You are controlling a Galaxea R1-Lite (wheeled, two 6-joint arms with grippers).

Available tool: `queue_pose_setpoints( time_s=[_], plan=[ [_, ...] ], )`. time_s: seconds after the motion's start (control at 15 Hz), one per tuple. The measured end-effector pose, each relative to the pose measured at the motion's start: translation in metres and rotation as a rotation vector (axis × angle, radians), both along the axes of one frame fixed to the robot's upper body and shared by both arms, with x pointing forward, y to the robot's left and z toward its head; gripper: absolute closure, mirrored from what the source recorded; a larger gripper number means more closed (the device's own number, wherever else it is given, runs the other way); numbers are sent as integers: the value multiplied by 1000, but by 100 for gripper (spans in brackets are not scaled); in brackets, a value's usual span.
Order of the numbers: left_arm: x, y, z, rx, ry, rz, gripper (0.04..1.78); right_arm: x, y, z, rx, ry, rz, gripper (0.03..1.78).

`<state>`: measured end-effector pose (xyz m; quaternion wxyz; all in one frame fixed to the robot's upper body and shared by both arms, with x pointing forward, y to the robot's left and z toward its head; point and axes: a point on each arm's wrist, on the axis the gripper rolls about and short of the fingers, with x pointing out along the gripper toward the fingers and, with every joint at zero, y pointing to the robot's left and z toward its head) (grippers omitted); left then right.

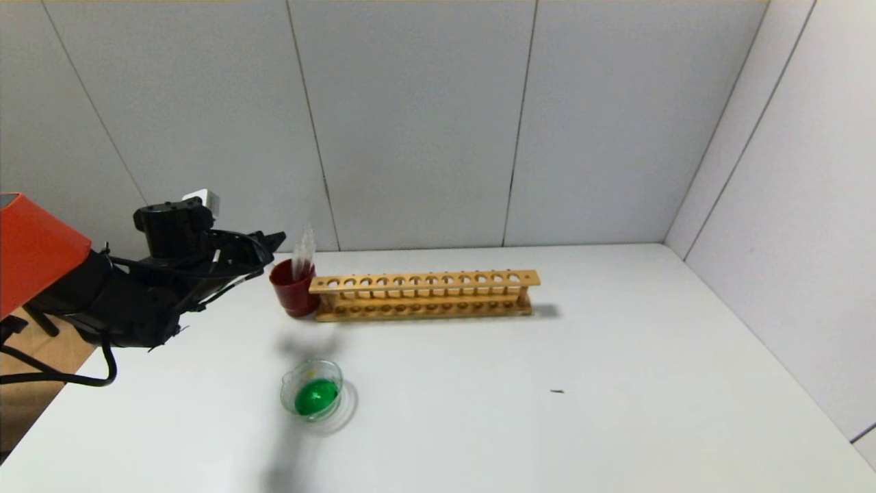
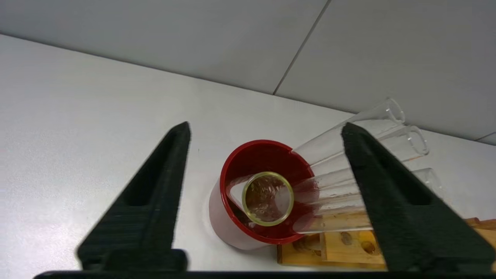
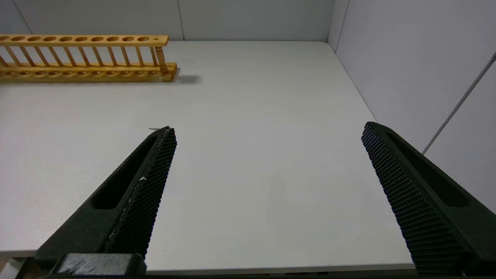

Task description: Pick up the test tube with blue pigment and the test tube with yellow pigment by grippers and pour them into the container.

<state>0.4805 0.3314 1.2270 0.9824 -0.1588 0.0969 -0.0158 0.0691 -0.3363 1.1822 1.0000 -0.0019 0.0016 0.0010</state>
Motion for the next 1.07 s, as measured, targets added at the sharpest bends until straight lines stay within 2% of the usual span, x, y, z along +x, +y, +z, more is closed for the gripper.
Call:
queue_pose_setpoints(
  time_s=[0.2,0.4,0.6,0.87,1.07],
  plan=[
    [-6,0,18,32,-41,-10,12,0,0,0,0,0,0,6],
    [-21,-1,48,90,-89,-22,7,0,0,0,0,0,1,6],
    [-50,-1,91,151,-148,-28,7,0,0,0,0,0,0,6],
    [-122,1,157,188,-213,-13,7,0,0,0,0,0,0,6],
    [-201,4,181,200,-192,52,7,0,0,0,0,0,0,6]
  ],
)
